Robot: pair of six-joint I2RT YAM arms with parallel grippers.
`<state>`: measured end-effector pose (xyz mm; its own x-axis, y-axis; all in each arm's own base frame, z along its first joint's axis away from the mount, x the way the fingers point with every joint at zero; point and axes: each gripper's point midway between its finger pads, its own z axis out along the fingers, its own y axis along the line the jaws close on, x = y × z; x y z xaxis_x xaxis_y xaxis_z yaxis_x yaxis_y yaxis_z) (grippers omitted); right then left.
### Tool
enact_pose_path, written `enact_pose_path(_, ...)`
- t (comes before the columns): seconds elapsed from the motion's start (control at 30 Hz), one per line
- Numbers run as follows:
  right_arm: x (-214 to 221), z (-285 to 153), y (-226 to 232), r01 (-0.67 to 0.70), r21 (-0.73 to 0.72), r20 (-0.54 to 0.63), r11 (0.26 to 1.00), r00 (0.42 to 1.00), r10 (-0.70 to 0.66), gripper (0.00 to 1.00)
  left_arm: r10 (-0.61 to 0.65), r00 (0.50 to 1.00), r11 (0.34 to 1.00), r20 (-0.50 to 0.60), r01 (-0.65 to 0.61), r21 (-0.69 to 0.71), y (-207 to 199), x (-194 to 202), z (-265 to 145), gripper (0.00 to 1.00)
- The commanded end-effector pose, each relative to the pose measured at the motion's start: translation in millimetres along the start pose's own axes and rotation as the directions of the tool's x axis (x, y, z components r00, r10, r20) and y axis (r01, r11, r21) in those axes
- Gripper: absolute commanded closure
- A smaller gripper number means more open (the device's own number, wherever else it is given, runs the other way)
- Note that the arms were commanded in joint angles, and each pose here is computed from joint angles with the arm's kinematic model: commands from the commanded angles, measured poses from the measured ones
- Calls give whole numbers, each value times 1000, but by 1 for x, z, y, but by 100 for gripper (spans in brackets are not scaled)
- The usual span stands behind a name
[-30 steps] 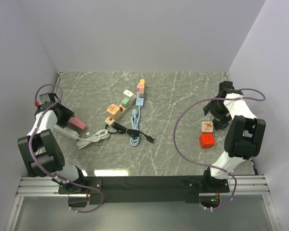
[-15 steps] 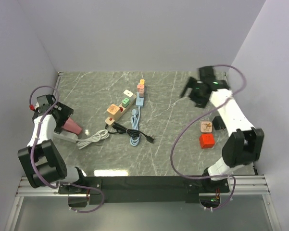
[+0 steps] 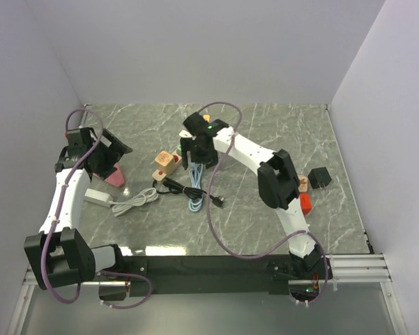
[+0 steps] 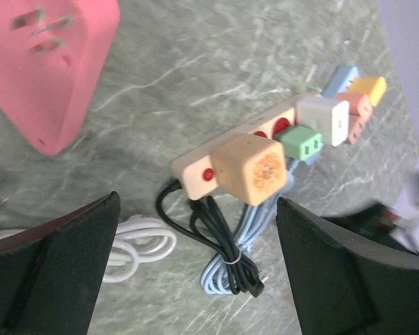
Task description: Pull the plug off the socket
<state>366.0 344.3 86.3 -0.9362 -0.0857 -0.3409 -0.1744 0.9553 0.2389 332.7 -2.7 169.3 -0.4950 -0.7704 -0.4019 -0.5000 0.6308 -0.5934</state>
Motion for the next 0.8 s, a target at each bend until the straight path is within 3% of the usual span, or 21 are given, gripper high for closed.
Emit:
enact_pose_path(0.0, 4, 1, 5, 3, 63, -2, 998, 1000, -2, 11, 59, 997, 997, 45, -61, 45, -22, -10, -16, 1)
enact_pose_path(0.17, 26, 24, 6, -8, 109, -48, 994, 999, 14, 15, 64, 992, 991, 111, -50, -120, 12, -22, -8, 1)
enact_pose_path(0.3, 38, 30, -3, -11, 142, -74, 990, 997, 22, 17, 43, 995, 980, 87, -25, -198, 40, -23, 8, 1)
enact_pose_path(0.53, 51, 47, -25, -7, 206, -109, 979, 994, 31, 26, 18, 999, 999, 49, -15, -52, 15, -20, 16, 5)
enact_pose_path(0.6, 53, 50, -35, -26, 221, -108, 975, 993, 51, 40, 41, 998, 999, 38, -41, -15, 6, -19, 16, 8)
enact_pose_path(0.63, 48, 49, -48, -60, 236, -96, 970, 992, 85, 69, 61, 998, 998, 21, -62, 30, -5, -17, 13, 9)
enact_pose_path(0.7, 47, 42, -67, -127, 234, -72, 964, 987, 147, 93, 131, 991, 987, -2, -131, 90, -26, -10, 10, 11)
enact_pose_path(0.73, 39, 38, -86, -174, 247, -52, 953, 980, 193, 100, 153, 988, 982, -17, -150, 113, -34, -5, 8, 11)
enact_pose_path(0.77, 47, 40, -102, -196, 264, -57, 944, 974, 218, 100, 190, 981, 973, -39, -183, 144, -46, 6, 7, 11)
